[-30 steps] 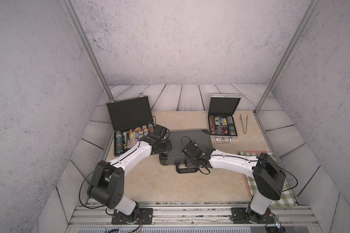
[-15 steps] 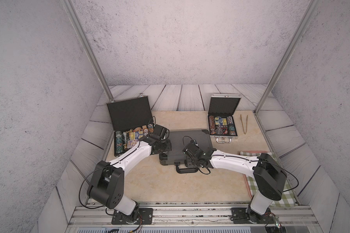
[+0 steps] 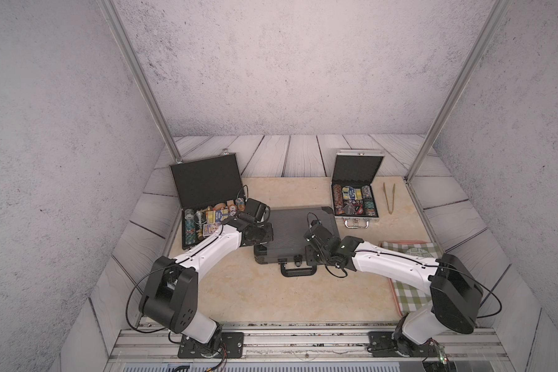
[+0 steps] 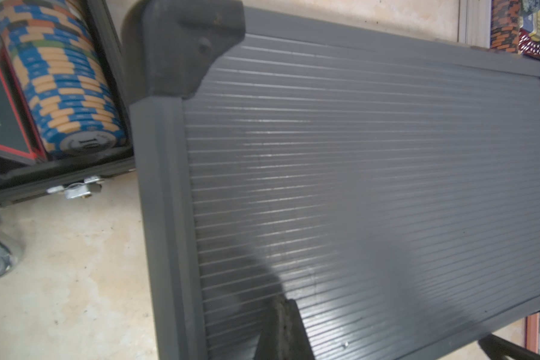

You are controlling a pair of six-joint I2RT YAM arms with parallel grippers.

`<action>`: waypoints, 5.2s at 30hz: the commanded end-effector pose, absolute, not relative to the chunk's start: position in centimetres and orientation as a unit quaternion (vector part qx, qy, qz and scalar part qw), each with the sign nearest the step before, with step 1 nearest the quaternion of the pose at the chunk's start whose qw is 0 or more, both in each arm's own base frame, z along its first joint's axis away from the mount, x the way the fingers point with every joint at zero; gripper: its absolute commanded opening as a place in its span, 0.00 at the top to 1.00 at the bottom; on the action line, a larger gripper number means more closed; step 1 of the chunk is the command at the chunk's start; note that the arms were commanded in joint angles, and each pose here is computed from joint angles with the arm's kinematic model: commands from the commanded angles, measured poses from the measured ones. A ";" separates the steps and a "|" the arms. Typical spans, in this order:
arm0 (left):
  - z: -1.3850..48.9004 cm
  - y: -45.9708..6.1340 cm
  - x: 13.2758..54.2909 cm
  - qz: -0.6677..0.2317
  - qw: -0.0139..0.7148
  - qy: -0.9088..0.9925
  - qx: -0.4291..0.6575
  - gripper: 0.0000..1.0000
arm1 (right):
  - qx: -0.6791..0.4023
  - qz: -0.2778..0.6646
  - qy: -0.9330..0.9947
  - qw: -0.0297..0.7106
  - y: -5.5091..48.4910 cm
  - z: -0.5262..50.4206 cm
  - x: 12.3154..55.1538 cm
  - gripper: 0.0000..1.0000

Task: Close the poker set cases
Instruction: Fasten the fastener on the poker set case.

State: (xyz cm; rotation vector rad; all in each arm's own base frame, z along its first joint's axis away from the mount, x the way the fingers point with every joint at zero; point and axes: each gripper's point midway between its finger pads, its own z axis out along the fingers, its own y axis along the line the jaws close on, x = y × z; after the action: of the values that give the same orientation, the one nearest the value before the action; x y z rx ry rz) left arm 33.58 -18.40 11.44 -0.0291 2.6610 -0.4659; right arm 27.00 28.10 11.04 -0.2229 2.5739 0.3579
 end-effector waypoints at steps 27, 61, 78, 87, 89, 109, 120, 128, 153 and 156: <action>8.7 -17.8 31.3 -0.110 0.169 0.979 0.040 1.00 | -0.159 0.203 0.944 0.207 30.5 8.3 29.0 0.65; 10.2 -27.9 26.1 0.008 0.303 0.792 0.530 0.01 | 0.013 0.270 0.952 0.147 23.0 4.2 29.8 0.67; 6.3 -28.1 25.9 0.146 0.278 0.738 0.597 0.01 | 0.021 0.261 0.953 0.155 22.3 4.5 30.3 0.67; 10.7 -28.4 25.6 0.152 0.337 0.757 0.538 0.10 | 0.019 0.256 0.954 0.157 22.1 4.9 30.8 0.67; 12.1 -28.2 24.8 0.116 0.342 0.782 0.508 0.13 | 0.018 0.253 0.955 0.156 22.1 4.8 30.9 0.67; 8.3 -30.1 19.1 -0.159 0.186 0.948 0.205 0.81 | 0.008 0.234 0.960 0.156 21.4 4.3 30.5 0.69; 5.0 -30.3 22.4 -0.164 0.191 0.963 0.095 0.95 | 0.018 0.242 0.958 0.154 21.8 4.3 30.8 0.69; 4.5 -28.5 24.1 -0.130 0.240 0.962 0.028 0.96 | 0.018 0.242 0.958 0.155 21.7 4.5 30.7 0.69; 6.5 -28.6 21.5 -0.135 0.232 0.962 0.039 0.98 | 0.017 0.237 0.959 0.152 21.7 4.1 30.3 0.70; 5.9 -29.1 21.9 -0.121 0.234 0.964 0.040 0.98 | 0.017 0.237 0.959 0.153 21.7 4.1 30.3 0.70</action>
State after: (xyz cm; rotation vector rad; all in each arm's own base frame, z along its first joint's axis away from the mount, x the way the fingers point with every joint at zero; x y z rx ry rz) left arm 21.81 -29.22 6.55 0.0999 2.6303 -0.3944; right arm 34.02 26.23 11.69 -0.0908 2.4458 0.9577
